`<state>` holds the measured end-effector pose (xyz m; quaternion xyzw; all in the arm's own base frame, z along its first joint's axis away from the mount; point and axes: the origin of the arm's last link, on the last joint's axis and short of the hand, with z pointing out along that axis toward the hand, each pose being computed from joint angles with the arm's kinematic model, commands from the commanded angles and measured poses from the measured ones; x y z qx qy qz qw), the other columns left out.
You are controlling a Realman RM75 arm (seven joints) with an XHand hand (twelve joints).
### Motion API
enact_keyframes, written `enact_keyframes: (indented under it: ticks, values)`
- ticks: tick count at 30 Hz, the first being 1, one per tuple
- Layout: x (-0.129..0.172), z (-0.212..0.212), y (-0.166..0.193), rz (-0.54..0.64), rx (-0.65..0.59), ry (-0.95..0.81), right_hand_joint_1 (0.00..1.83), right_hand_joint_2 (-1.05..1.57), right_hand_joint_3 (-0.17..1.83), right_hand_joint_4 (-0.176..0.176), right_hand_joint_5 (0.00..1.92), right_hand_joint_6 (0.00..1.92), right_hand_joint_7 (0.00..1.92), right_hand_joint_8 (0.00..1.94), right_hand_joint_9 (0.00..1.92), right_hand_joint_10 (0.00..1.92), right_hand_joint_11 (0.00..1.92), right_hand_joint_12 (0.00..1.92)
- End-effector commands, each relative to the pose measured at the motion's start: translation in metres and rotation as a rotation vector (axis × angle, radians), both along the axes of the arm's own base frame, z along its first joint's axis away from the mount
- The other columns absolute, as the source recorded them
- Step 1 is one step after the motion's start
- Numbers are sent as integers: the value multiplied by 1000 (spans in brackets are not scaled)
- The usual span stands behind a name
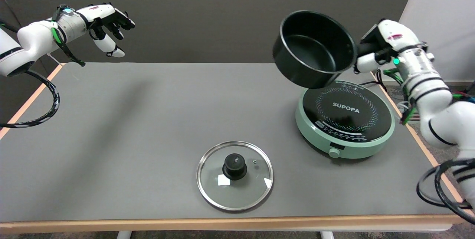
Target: Pick up the pot.
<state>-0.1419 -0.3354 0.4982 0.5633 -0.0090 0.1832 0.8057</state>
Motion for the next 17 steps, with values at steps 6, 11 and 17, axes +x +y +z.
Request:
enact_keyframes:
  ticks: [6, 11, 17]
  values:
    - [9, -72, -99, -17, 301, -2, 1149, 834, 1477, -111, 1628, 1628, 1628, 1628, 1628, 1628, 1628, 1628]
    - [-19, -88, -127, -68, 324, -91, 1148, 843, 1461, -111, 1629, 1629, 1629, 1629, 1629, 1629, 1629, 1629]
    - [-44, -103, -153, -148, 313, -101, 1146, 855, 1441, -111, 1632, 1632, 1632, 1632, 1632, 1632, 1632, 1632]
